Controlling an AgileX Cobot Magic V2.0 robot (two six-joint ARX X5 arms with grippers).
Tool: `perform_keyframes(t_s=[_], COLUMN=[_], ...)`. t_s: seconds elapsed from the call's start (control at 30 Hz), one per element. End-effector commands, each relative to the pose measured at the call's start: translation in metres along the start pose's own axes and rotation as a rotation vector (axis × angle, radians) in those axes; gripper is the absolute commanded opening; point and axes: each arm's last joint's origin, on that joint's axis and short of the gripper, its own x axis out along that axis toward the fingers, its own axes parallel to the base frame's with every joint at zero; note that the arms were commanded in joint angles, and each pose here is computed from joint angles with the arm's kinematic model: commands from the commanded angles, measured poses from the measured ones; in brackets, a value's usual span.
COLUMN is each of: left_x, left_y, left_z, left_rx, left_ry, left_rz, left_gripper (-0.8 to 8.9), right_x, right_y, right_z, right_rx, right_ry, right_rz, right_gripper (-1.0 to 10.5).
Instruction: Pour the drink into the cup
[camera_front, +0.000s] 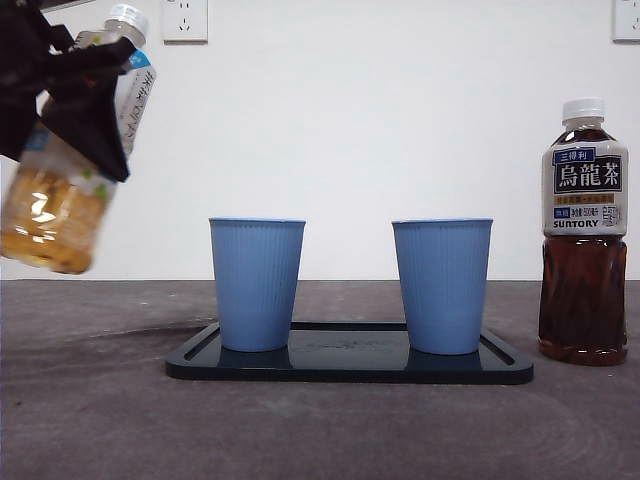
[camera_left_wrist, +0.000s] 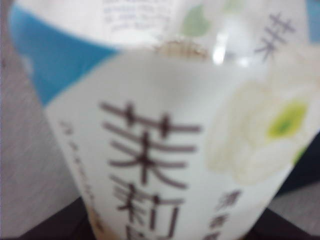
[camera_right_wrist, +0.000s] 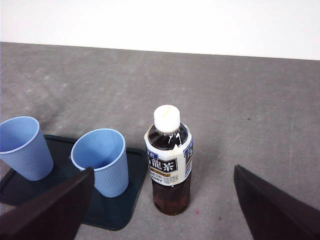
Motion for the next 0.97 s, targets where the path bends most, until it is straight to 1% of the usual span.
perform_keyframes(t_s=[0.03, 0.2, 0.43, 0.57, 0.73, 0.8, 0.97], left_x=[-0.009, -0.014, -0.009, -0.001, 0.014, 0.019, 0.030], left_y=[0.000, -0.007, -0.025, -0.035, -0.048, -0.054, -0.067], left_z=[0.016, 0.023, 0.036, 0.044, 0.051, 0.052, 0.045], left_rx=[0.125, 0.325, 0.547, 0.643, 0.718, 0.753, 0.879], left_ry=[0.027, 0.117, 0.223, 0.280, 0.342, 0.364, 0.426], left_rz=[0.073, 0.202, 0.366, 0.436, 0.491, 0.498, 0.543], left_gripper=[1.87, 1.87, 1.87, 1.87, 1.86, 1.86, 1.86], right_x=[-0.002, -0.002, -0.002, -0.002, -0.002, -0.002, -0.002], right_y=[0.001, 0.001, 0.001, 0.001, 0.001, 0.001, 0.001], right_z=[0.005, 0.005, 0.005, 0.003, 0.002, 0.002, 0.002], right_rx=[-0.004, -0.003, -0.003, -0.004, -0.002, -0.002, -0.002], right_ry=[-0.023, -0.024, -0.019, -0.005, 0.003, 0.003, 0.003], right_rz=[0.008, 0.007, 0.009, 0.007, 0.006, 0.007, 0.007], right_gripper=[4.4, 4.4, 4.4, 4.4, 4.4, 4.4, 4.4])
